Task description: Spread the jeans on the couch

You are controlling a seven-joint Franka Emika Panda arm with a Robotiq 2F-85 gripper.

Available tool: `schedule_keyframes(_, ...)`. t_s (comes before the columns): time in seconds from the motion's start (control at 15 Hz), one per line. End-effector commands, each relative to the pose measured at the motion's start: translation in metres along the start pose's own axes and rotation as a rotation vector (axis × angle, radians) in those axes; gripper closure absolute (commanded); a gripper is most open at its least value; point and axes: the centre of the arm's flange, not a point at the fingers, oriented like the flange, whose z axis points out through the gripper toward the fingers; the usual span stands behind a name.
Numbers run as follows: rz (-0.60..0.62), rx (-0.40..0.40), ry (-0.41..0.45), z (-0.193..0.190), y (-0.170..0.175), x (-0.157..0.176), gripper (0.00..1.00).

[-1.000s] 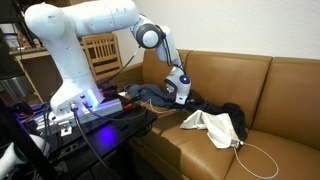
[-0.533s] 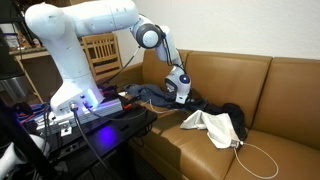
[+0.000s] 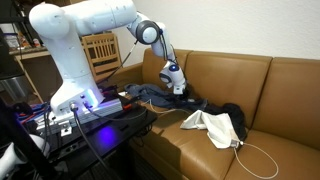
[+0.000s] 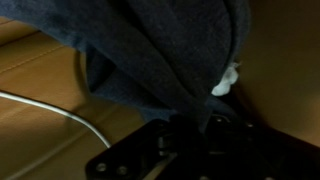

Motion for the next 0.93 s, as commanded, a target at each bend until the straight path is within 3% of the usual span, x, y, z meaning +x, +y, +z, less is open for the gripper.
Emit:
schedule_keyframes(0.0, -0.053, 0.118, 0.174, -0.076, -0.007, -0.050, 0.97)
schedule_keyframes(0.47, -0.152, 0.370, 0.362, -0.169, -0.059, -0.135, 0.97)
schedule_keyframes(0.87, -0.285, 0.551, 0.542, -0.202, -0.067, -0.141, 0.97)
